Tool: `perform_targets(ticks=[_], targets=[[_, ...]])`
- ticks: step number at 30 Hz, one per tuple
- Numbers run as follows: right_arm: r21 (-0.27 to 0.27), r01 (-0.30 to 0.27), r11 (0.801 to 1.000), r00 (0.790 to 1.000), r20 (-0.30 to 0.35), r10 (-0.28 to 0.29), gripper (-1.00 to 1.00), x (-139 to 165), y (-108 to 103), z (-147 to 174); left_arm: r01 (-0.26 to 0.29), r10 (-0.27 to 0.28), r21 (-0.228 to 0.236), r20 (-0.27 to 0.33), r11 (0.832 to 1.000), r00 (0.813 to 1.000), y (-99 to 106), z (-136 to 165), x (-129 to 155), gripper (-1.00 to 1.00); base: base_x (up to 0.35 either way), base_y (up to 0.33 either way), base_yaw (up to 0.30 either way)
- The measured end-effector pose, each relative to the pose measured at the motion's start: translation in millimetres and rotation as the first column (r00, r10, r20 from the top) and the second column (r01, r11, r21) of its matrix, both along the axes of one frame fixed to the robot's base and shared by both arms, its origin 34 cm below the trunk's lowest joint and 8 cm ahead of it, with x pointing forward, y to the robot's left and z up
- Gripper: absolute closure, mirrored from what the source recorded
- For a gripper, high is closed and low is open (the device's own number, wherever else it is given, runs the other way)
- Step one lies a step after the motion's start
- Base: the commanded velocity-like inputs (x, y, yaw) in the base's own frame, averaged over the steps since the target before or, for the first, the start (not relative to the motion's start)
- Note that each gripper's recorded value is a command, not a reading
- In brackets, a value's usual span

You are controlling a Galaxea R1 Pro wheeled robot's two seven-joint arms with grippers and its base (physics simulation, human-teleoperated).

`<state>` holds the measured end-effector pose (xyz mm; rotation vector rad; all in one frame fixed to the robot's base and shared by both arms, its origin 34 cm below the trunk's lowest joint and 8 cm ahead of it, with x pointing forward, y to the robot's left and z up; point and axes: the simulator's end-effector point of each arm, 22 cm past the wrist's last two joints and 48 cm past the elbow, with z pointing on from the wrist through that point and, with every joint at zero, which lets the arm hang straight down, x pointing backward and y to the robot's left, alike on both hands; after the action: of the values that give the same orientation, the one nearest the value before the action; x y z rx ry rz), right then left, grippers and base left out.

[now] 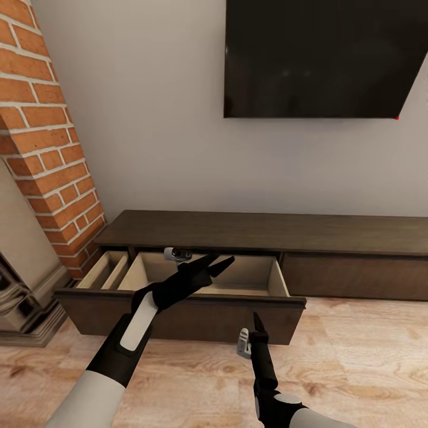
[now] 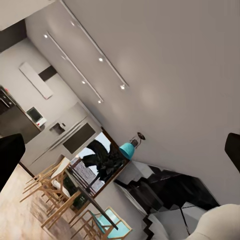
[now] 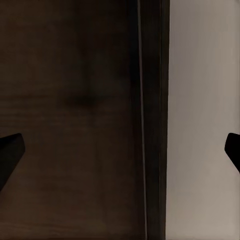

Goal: Place each of the two pumpkins and all three candles from the living room inside a cabinet in the living room (use any cabinet), then make sure every cabinet is closed, and position the cauldron so it is next to a table in the living room.

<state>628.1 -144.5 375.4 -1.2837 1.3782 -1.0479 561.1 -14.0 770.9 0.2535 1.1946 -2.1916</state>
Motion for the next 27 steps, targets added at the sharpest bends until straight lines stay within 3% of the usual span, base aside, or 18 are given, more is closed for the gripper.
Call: perform_targets(ticks=[9,27], targets=[[0.000,0.000,1.000,0.999,0.035,0.000,-1.00,4.6,0.1,21.2,-0.001,0.001,-0.003,0.051,1.000,0.999,0.6,24.4,-11.9,-1.00,0.000,0.000,0.000],[-0.003,-0.003,1.000,1.000,0.030,0.003,-1.00,13.5,0.4,59.5,-0.001,0.001,-0.004,0.053,1.000,0.999,0.7,65.8,-1.4,-1.00,0.000,0.000,0.000]])
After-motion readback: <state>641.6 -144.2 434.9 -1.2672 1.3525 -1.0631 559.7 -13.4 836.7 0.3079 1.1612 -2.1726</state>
